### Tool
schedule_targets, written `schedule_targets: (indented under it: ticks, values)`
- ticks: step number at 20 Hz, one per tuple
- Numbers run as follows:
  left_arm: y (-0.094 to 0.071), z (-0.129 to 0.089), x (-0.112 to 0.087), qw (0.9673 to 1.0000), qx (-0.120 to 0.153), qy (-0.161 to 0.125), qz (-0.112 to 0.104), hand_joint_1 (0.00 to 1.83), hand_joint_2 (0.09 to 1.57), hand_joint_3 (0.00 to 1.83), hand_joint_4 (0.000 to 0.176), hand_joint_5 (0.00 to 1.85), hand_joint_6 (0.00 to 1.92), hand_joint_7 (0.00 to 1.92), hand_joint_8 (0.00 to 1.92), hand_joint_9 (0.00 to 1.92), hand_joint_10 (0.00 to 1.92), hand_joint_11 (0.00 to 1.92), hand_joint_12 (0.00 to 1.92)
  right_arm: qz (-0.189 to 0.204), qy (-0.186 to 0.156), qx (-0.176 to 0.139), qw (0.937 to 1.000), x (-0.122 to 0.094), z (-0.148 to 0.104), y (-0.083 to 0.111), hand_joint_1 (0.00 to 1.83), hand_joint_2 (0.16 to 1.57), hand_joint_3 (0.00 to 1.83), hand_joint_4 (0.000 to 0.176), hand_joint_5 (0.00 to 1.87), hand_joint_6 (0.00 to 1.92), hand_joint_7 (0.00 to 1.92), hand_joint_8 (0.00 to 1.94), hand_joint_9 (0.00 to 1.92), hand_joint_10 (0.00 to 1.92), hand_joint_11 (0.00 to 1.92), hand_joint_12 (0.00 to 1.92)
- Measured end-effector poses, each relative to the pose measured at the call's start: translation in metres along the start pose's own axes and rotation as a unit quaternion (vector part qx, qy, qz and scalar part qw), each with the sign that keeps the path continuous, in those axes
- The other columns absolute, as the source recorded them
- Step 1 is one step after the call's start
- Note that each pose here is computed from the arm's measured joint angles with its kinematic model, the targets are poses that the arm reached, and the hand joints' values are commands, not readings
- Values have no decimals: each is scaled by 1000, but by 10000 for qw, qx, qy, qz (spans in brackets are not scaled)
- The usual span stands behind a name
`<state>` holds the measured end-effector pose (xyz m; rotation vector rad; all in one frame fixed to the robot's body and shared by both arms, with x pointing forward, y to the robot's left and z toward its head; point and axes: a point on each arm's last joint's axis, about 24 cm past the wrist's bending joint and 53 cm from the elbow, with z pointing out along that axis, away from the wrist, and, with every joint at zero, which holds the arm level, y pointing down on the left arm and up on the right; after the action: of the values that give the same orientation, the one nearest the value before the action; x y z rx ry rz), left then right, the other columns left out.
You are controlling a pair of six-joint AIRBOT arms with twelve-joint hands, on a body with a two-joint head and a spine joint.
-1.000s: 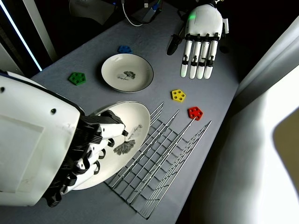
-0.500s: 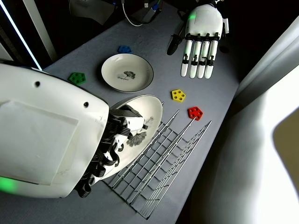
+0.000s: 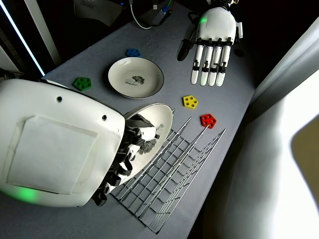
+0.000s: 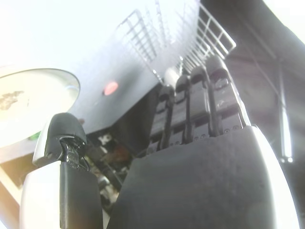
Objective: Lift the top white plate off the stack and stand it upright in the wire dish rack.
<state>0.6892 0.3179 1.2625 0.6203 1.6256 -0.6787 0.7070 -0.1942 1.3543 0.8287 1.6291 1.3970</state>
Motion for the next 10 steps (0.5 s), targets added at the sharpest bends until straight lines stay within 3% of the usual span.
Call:
schedule_targets:
  ticks: [1, 2, 5, 8, 10]
  values:
    - [0, 0, 0, 10000, 2, 0, 0, 345, 1108, 0, 0, 69, 0, 77, 0, 82, 4, 0, 342, -12, 8, 12, 10000, 1, 1, -2, 1498, 1045, 1, 0, 928, 937, 1118, 548, 1194, 620, 991, 1363]
    - [0, 0, 0, 10000, 3, -5, -13, 360, 1107, 0, 0, 81, 4, 86, 4, 89, 5, 0, 343, -33, 20, 63, 10000, 2, 1, -6, 1489, 1109, 0, 0, 806, 1090, 963, 781, 1041, 840, 858, 1496]
    - [0, 0, 2, 10000, 1, 27, 13, 361, 1105, 0, 0, 77, 0, 82, 1, 77, 1, 0, 302, -49, 42, 86, 9999, 5, 3, -8, 1485, 1141, 0, 0, 706, 1181, 874, 948, 989, 943, 782, 1589]
    - [1, 0, 2, 10000, -29, 32, -13, 375, 1117, 3, 0, 76, 0, 80, 1, 70, 2, 0, 265, -33, 90, 159, 9998, 9, 3, -14, 1483, 1151, 1, 0, 705, 1220, 848, 963, 941, 1010, 780, 1600]
    - [2, 0, 3, 10000, -46, 48, -14, 377, 1105, 0, 0, 78, 0, 90, 2, 91, 6, 0, 346, -18, 117, 165, 9998, 12, 5, -16, 1496, 1063, 2, 0, 876, 998, 1062, 663, 1151, 697, 960, 1414]
